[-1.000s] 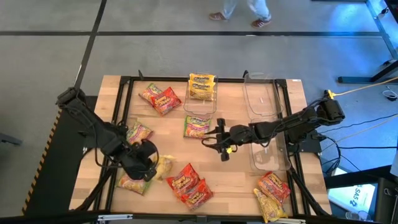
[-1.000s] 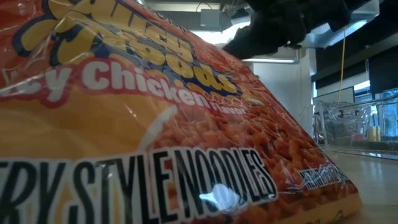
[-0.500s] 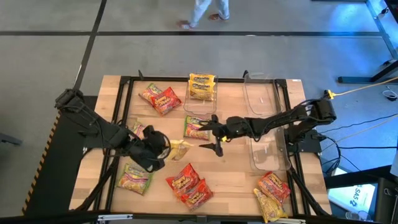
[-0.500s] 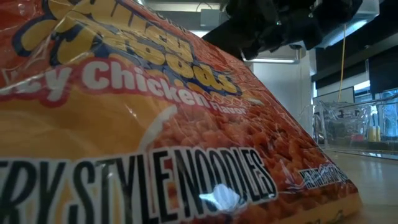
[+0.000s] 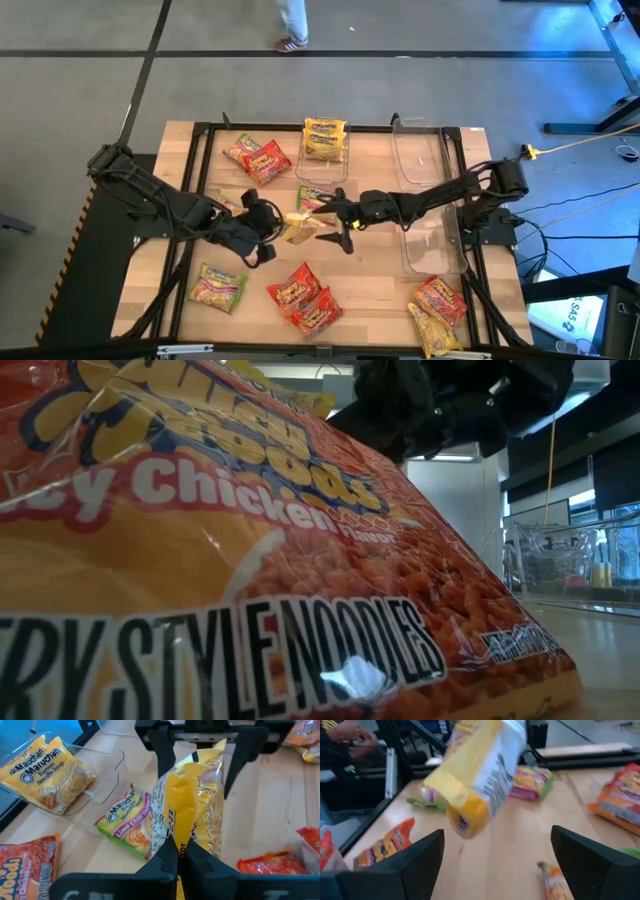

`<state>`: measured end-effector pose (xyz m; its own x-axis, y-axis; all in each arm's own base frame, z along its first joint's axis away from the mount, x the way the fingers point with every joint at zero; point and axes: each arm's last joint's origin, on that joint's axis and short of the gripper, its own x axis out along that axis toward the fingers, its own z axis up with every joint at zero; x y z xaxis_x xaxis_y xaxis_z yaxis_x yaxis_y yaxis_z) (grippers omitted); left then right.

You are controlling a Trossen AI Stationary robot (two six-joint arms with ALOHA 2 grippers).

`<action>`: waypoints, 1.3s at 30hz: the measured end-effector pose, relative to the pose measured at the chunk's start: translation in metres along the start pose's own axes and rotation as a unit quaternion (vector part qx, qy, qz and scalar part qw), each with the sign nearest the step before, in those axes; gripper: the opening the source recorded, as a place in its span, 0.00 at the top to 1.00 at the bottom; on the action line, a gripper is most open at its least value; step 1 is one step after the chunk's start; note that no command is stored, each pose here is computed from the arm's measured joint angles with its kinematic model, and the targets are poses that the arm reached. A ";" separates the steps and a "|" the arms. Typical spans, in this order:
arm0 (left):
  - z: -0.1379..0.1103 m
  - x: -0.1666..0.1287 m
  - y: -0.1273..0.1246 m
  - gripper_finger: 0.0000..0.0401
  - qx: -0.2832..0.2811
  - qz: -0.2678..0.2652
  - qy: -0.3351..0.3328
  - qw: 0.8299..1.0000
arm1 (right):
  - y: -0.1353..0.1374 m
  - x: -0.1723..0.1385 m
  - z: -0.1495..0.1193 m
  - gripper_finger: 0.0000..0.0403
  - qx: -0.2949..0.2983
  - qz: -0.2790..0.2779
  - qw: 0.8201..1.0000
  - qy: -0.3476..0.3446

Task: Sort Maruchan noodles
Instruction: Put the yellow noodle pack into the top left transparent bin

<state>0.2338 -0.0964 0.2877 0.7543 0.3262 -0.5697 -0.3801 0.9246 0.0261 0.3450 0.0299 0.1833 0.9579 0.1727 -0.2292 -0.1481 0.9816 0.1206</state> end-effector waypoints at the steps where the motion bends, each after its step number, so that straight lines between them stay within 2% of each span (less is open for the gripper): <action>1: 0.000 0.001 0.001 1.00 -0.002 0.002 0.000 1.000 | 0.000 0.001 0.000 0.17 -0.001 0.005 1.000 -0.007; 10: 0.007 0.002 -0.001 1.00 0.000 -0.002 -0.028 1.000 | -0.001 0.010 0.001 0.17 -0.009 0.007 0.996 -0.088; 13: 0.010 0.001 -0.002 1.00 0.000 -0.003 -0.041 0.999 | -0.001 0.013 0.000 0.20 -0.011 0.008 0.993 -0.116; 16: 0.011 0.001 -0.002 1.00 -0.004 -0.002 -0.049 0.999 | -0.002 0.015 -0.003 0.29 -0.013 0.010 0.991 -0.130; 22: 0.012 0.001 -0.002 1.00 -0.005 0.000 -0.052 0.999 | -0.002 0.016 -0.004 0.56 -0.034 0.007 0.990 -0.135; 26: 0.012 0.001 -0.003 0.99 -0.007 -0.002 -0.054 0.999 | -0.002 0.016 -0.004 0.70 -0.047 0.005 0.990 -0.134; 31: 0.014 -0.001 -0.002 0.89 -0.014 -0.011 -0.059 0.998 | -0.003 0.016 -0.004 0.73 -0.080 -0.001 0.988 -0.132; 36: 0.018 -0.009 0.003 0.73 -0.026 -0.017 -0.071 0.997 | -0.002 0.013 0.000 0.70 -0.092 -0.006 0.987 -0.130; 39: 0.022 -0.018 0.010 0.63 -0.036 -0.012 -0.088 0.995 | -0.002 0.009 0.001 0.72 -0.093 -0.007 0.987 -0.129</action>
<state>0.2278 -0.0888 0.3165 0.8433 0.3390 -0.4171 -0.3934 0.9180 -0.0493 0.3544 0.0299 0.1817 0.9873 0.1565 0.0264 -0.1545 0.9859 -0.0648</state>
